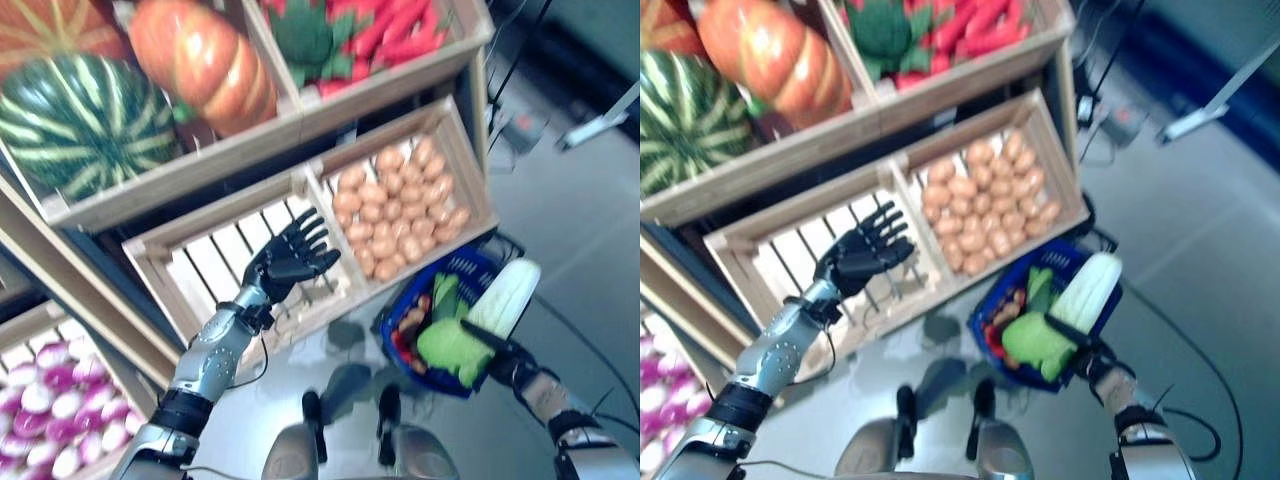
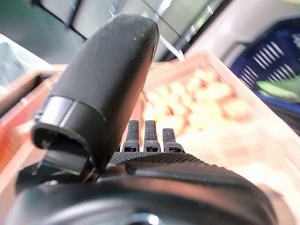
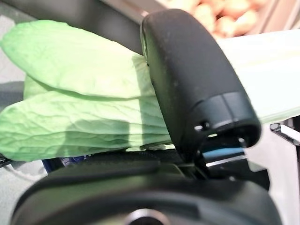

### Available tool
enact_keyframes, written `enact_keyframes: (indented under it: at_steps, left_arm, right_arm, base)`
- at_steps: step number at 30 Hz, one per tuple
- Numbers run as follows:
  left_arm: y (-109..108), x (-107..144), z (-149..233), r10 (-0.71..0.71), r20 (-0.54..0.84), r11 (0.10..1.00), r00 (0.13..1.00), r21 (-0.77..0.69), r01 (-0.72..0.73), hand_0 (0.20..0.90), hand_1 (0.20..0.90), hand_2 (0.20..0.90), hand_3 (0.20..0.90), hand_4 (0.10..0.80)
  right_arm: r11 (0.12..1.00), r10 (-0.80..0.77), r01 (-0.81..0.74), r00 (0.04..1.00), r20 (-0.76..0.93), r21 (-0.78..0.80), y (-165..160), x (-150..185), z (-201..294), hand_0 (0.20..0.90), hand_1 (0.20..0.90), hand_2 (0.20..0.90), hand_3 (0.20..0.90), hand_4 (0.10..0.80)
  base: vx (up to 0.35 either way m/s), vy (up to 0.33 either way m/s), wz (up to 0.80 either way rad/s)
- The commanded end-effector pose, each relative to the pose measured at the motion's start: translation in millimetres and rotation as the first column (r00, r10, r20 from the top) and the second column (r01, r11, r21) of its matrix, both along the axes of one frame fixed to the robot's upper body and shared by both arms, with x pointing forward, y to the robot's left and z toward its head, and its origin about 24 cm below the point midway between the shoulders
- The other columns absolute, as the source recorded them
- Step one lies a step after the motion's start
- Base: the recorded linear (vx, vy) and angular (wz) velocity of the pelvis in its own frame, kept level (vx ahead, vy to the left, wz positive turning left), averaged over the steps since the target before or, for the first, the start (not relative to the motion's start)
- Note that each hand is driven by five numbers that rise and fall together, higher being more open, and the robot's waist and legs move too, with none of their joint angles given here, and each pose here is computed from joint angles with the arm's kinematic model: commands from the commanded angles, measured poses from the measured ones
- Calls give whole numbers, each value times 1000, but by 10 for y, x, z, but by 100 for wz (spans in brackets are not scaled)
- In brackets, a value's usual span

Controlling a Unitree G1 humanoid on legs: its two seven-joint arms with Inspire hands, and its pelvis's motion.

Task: Put vegetables into the basket

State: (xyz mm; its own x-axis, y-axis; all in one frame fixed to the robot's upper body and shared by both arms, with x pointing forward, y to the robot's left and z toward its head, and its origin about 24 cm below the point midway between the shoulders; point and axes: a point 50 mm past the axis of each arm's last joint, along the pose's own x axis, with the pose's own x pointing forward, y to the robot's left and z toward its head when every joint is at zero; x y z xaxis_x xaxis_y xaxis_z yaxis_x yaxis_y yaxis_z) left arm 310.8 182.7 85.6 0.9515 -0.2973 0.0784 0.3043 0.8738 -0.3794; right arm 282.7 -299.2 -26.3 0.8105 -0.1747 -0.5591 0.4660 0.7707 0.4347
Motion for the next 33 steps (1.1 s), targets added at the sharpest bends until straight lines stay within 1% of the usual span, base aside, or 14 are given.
enact_keyframes:
  at_steps: [1, 5, 12, 14, 17, 20, 21, 22, 27, 33]
  left_arm:
    - [-57, 38, 465, 37, 251, 994, 967, -106, -11, 900, 900, 900, 900, 800]
    - [-114, 9, 518, 56, 281, 989, 958, -150, -14, 900, 900, 900, 900, 800]
    - [-131, -10, 656, 96, 342, 980, 935, -195, -29, 900, 900, 900, 900, 800]
    - [-144, -9, 676, 105, 349, 976, 931, -214, -29, 900, 900, 900, 900, 800]
    - [-180, -24, 695, 103, 376, 980, 921, -199, -28, 900, 900, 900, 900, 800]
    - [-166, -37, 722, 113, 380, 978, 918, -205, -35, 900, 900, 900, 900, 800]
    - [-160, -34, 726, 115, 380, 978, 918, -207, -36, 900, 900, 900, 900, 800]
    - [-154, -33, 729, 115, 379, 977, 918, -209, -36, 900, 900, 900, 900, 800]
    - [-148, -44, 781, 112, 398, 979, 910, -200, -33, 900, 900, 900, 900, 800]
    - [-177, -55, 755, 95, 397, 980, 913, -196, -16, 900, 900, 900, 900, 800]
  right_arm:
    - [988, -140, 147, 980, 140, -38, -304, 136, 352, 300, 300, 300, 300, 400]
    - [980, -170, 186, 966, 197, -68, -439, 254, 606, 300, 300, 300, 300, 400]
    - [972, -179, 209, 954, 241, -106, -501, 367, 842, 300, 300, 300, 300, 400]
    - [964, -199, 235, 947, 254, -123, -535, 392, 917, 300, 300, 300, 300, 400]
    - [950, -235, 286, 920, 315, -125, -592, 432, 1072, 300, 300, 300, 300, 400]
    - [931, -264, 336, 890, 372, -142, -611, 478, 1245, 300, 300, 300, 300, 400]
    - [928, -269, 343, 886, 377, -144, -604, 491, 1273, 806, 806, 806, 806, 737]
    - [918, -288, 367, 878, 382, -150, -613, 499, 1318, 900, 900, 900, 900, 800]
    - [908, -299, 388, 864, 405, -158, -628, 516, 1413, 900, 900, 900, 900, 800]
    - [903, -300, 397, 855, 424, -162, -656, 509, 1458, 900, 900, 900, 900, 800]
  base:
    - [-148, 13, 8]
    - [-110, 3, 12]
    - [-82, -44, 7]
    - [-23, -74, 0]
    - [-32, -45, 0]
    - [-9, -10, -1]
    - [-15, -31, -1]
    - [0, 0, 0]
    - [5, -4, 1]
    - [-2, -5, 1]
